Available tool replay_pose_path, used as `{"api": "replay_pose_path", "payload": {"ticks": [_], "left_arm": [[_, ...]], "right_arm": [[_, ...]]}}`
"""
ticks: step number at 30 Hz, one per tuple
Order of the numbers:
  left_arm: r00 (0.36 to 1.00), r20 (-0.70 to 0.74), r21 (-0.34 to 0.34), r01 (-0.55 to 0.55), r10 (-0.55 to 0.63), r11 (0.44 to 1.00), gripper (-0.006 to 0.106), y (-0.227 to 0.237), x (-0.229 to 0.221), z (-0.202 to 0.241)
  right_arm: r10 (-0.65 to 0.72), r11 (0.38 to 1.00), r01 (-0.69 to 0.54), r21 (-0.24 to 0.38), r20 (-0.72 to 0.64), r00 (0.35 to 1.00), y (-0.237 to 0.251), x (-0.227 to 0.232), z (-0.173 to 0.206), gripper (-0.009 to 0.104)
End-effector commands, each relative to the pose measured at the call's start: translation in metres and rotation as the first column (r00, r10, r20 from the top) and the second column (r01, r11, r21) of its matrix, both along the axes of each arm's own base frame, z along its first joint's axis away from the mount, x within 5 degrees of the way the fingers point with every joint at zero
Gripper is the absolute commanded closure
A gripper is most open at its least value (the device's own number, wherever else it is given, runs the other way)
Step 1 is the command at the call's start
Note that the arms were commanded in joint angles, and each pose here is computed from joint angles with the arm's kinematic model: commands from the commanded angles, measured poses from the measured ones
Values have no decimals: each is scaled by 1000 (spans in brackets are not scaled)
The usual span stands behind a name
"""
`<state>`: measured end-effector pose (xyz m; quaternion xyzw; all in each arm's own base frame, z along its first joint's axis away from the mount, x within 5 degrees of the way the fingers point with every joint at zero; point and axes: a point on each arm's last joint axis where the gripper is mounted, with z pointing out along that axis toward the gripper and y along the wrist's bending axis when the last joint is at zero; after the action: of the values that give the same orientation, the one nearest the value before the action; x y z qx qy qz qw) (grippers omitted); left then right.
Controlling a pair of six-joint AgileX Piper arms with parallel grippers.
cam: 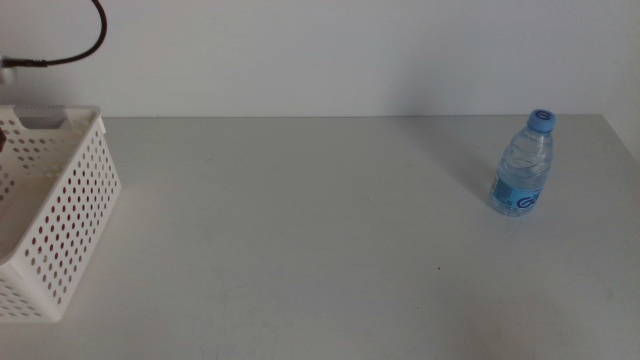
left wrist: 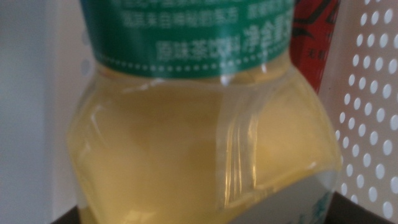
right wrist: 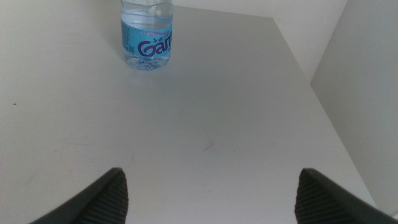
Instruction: Use arms to grab the bottles and put them into the dustbin to the left of the table.
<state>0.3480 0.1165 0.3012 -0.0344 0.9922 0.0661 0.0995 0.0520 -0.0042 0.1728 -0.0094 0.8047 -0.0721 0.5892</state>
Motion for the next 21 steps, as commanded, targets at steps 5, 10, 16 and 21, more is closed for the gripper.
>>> {"api": "replay_pose_path", "payload": {"ticks": [5, 10, 16, 21], "left_arm": [[1000, -17, 12, -6, 7, 1000, 102, 1, -2, -1], [999, -36, 25, -5, 6, 1000, 101, 4, 5, -13], [997, -72, 8, -12, 13, 1000, 81, 6, 10, -27], [997, -73, -1, -2, 2, 1000, 38, 5, 15, -33]], "right_arm": [[-8, 1000, 10, -25, 83, 997, -1, 0, 7, 1], [-8, 1000, 10, -25, 83, 997, -1, 0, 7, 1], [-8, 1000, 10, -25, 83, 997, -1, 0, 7, 1], [-8, 1000, 10, -25, 82, 997, -1, 0, 7, 1]]}}
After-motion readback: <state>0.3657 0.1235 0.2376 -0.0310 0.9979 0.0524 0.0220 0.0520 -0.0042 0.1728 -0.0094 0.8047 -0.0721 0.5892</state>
